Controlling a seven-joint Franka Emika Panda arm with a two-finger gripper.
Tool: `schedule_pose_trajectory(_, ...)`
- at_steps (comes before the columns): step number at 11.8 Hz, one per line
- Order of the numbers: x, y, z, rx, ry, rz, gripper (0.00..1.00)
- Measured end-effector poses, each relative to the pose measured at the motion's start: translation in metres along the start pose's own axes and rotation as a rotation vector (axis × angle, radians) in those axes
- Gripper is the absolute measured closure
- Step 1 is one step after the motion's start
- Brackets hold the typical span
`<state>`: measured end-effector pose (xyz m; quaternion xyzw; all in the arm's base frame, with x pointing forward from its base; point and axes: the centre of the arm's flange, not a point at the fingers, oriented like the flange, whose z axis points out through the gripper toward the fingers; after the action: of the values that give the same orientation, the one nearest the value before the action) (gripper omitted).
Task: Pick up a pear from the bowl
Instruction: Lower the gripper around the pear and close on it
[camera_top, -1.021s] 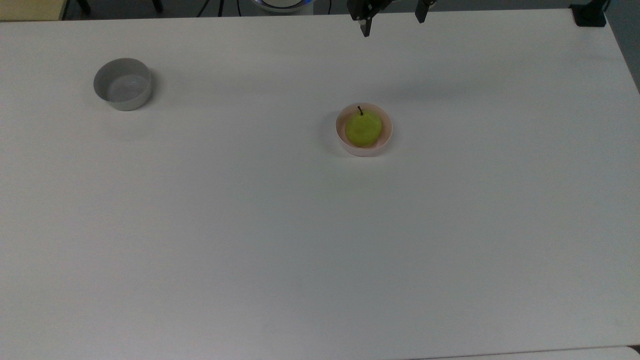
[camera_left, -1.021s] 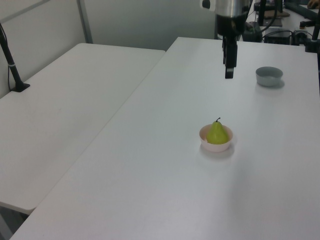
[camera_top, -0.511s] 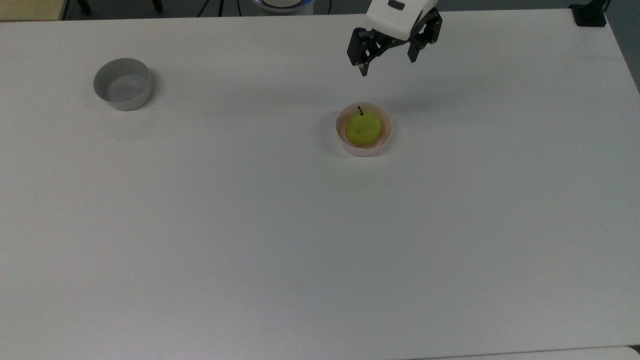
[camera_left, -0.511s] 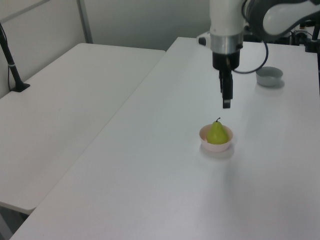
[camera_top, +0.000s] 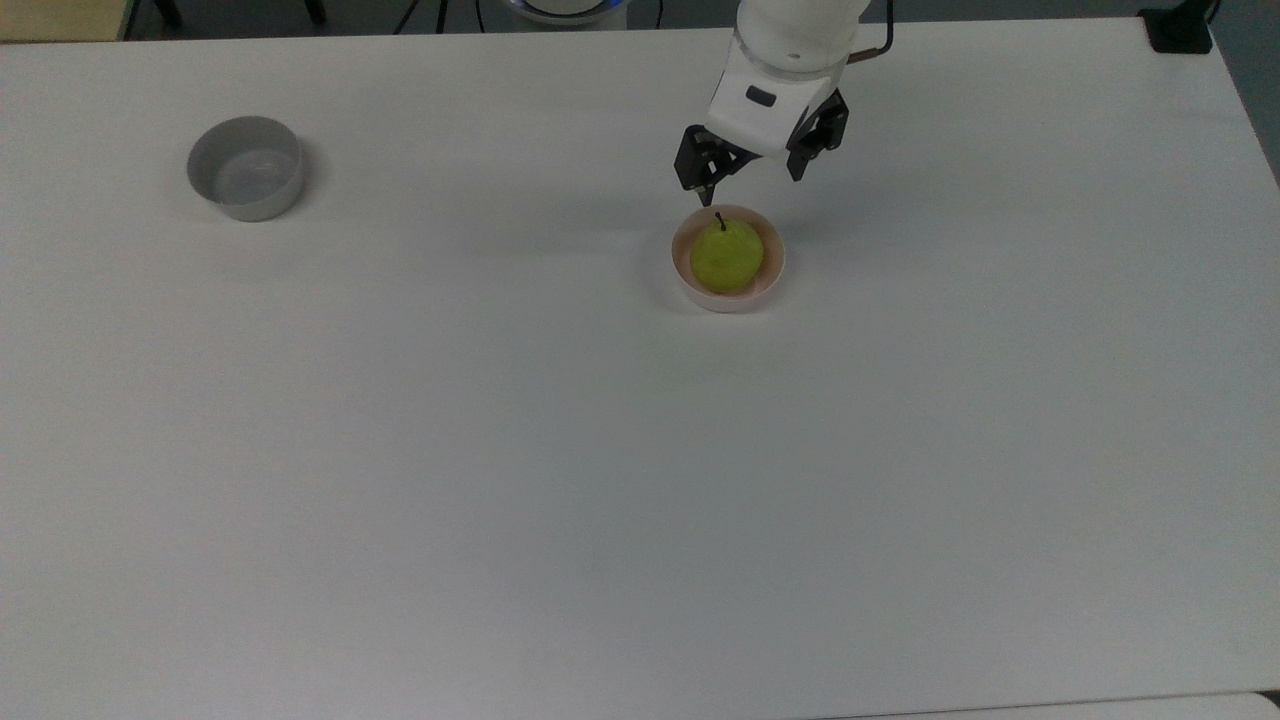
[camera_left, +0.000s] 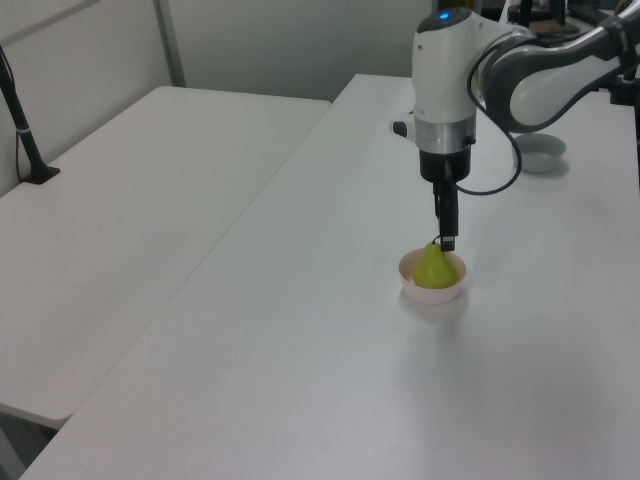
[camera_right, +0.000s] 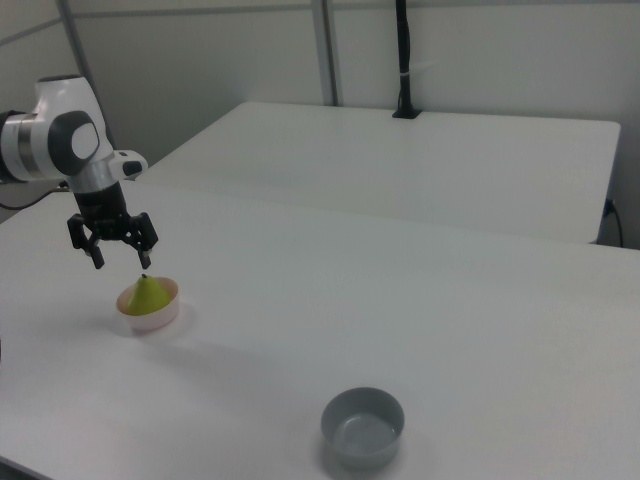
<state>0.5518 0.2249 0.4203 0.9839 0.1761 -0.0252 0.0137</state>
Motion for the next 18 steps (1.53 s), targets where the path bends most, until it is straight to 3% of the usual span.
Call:
schedule_pose_trajectory(10, 0.009, 0.016, 0.077, -0.049, -0.024, 0.006, 0.00)
schedule_pose_trajectory(18, 0.010, 0.014, 0.084, -0.044, -0.018, 0.004, 0.00)
